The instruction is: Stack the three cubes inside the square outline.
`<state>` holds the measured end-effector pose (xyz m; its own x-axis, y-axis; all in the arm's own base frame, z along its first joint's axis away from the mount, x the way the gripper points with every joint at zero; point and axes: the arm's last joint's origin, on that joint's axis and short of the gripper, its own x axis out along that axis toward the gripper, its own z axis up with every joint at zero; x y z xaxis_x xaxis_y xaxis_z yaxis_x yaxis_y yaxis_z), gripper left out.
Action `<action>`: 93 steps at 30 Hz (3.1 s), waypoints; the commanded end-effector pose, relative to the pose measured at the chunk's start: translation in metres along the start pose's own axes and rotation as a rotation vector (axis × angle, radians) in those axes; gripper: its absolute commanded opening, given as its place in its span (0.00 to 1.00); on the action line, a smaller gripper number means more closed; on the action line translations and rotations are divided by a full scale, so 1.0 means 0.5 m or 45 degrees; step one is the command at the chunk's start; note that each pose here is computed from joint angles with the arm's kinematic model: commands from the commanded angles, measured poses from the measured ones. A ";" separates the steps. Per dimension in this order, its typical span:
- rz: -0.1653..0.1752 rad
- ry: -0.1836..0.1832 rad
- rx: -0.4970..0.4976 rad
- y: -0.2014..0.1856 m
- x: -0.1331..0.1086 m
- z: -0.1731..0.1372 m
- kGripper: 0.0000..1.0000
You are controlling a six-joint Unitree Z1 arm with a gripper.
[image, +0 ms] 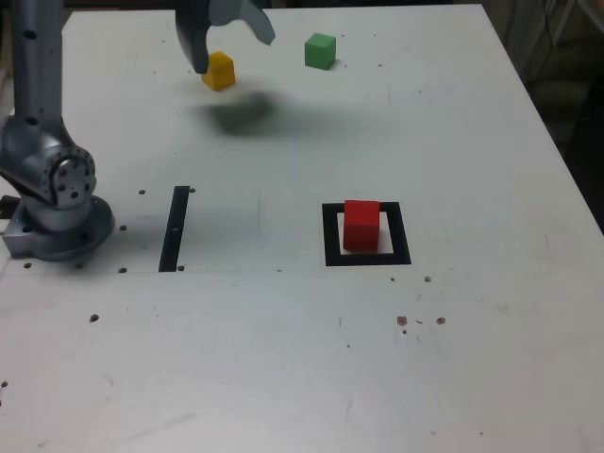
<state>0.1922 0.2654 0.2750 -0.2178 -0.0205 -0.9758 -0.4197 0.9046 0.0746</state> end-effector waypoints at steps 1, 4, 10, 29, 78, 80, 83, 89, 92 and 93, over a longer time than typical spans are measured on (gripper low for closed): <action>0.000 0.010 -0.012 0.014 0.005 0.004 0.99; 0.001 0.019 -0.032 0.034 0.012 0.008 0.99; -0.012 0.042 -0.055 0.063 0.030 0.022 0.99; -0.061 0.097 -0.114 0.153 0.097 0.061 0.99; -0.124 0.096 -0.076 0.132 0.094 0.073 0.24; -0.120 0.092 -0.066 0.124 0.086 0.071 0.24; -0.116 0.085 -0.047 0.109 0.073 0.068 0.24; -0.112 0.060 0.006 0.066 0.041 0.057 0.24; -0.109 0.047 0.039 0.040 0.025 0.049 0.24; -0.107 0.043 0.050 0.031 0.019 0.046 0.24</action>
<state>0.2031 0.2964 0.2546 -0.2207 -0.1210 -0.9678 -0.4148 0.9097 -0.0191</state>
